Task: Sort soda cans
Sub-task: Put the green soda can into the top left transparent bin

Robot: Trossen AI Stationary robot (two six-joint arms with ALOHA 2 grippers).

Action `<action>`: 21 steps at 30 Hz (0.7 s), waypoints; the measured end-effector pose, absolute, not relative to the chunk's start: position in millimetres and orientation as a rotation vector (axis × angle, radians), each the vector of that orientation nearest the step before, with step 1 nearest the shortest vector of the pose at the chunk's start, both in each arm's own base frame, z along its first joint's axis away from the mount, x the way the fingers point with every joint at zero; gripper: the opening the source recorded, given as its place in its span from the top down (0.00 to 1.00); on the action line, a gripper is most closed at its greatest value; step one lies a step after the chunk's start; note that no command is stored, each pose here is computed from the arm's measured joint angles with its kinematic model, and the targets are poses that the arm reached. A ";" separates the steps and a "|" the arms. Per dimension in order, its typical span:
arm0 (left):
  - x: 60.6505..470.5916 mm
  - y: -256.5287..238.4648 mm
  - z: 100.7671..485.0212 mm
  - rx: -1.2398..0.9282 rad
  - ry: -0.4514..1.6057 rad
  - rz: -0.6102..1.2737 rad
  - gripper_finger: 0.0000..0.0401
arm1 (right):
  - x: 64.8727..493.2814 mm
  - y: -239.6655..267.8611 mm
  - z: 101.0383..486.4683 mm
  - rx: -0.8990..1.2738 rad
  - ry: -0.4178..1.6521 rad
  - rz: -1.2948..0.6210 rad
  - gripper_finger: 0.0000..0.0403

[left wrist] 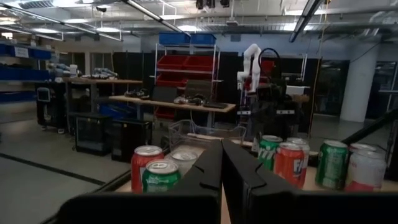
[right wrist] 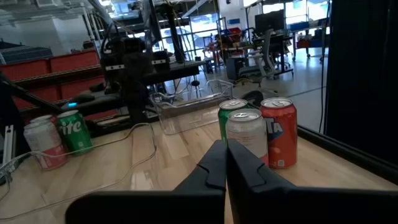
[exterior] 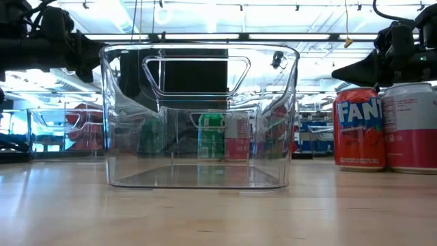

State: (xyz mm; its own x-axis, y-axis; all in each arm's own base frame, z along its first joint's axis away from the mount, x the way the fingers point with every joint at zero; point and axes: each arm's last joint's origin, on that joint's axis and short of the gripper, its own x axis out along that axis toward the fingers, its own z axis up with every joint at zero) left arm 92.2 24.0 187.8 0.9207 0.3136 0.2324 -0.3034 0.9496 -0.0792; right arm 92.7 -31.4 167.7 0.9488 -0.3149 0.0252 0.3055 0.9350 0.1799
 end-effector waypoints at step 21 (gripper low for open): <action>108.5 25.2 204.1 -0.182 -0.079 0.240 0.98 | 92.7 -31.5 167.7 0.175 -0.054 -0.317 1.00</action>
